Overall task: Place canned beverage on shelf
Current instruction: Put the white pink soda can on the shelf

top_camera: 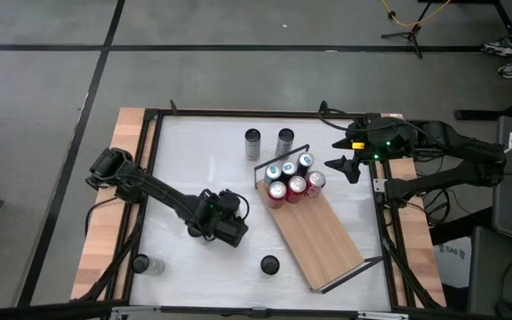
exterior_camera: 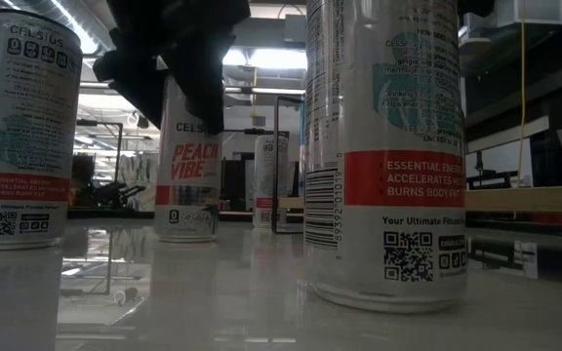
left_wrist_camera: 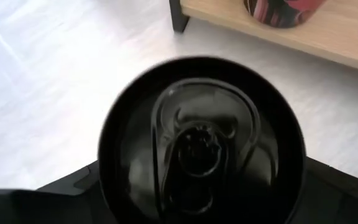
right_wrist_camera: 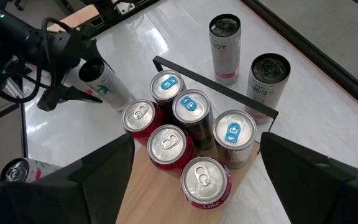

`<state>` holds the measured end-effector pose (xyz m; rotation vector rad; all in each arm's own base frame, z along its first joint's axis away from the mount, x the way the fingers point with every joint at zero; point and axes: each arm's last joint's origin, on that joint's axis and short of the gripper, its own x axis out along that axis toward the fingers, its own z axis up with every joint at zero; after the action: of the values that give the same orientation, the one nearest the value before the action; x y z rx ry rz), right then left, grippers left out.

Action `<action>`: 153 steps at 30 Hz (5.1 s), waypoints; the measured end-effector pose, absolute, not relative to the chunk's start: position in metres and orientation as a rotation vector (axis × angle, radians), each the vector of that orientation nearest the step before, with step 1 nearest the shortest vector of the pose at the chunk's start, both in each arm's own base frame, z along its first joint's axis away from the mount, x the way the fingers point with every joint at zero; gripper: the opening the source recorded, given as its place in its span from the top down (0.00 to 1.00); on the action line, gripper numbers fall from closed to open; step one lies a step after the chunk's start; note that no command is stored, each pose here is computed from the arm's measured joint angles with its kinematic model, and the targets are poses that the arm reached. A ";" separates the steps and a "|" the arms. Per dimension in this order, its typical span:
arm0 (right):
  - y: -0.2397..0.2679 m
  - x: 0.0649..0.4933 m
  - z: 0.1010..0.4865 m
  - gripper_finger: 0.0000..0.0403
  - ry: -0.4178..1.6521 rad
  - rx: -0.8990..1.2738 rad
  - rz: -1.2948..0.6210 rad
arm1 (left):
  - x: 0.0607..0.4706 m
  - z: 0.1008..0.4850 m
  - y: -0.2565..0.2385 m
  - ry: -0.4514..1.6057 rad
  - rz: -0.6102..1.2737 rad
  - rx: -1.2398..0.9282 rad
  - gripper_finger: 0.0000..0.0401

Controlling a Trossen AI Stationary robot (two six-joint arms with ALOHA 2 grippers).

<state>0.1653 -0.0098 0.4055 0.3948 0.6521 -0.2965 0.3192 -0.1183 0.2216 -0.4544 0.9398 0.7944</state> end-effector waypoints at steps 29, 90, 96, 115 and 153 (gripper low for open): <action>-0.007 0.176 0.415 0.16 0.556 0.352 -0.130 | 0.335 0.286 -0.123 0.896 0.555 -0.448 0.43; 0.077 0.309 0.346 0.16 0.628 0.085 0.119 | 0.369 0.369 -0.090 0.646 0.286 -0.401 0.39; 0.077 0.309 0.346 0.16 0.628 0.084 0.115 | 0.373 0.373 -0.090 0.586 0.285 -0.396 0.39; 0.073 0.292 0.358 0.16 0.632 0.151 0.100 | 0.375 0.378 -0.089 0.507 0.333 -0.409 0.39; 0.064 0.259 0.388 0.41 0.536 0.147 0.116 | 0.385 0.398 -0.090 0.296 0.285 -0.424 0.31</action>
<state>0.2591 0.0638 0.3880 0.1465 0.5356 0.1156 0.3855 -0.0900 0.3980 -0.4237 0.2960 0.2853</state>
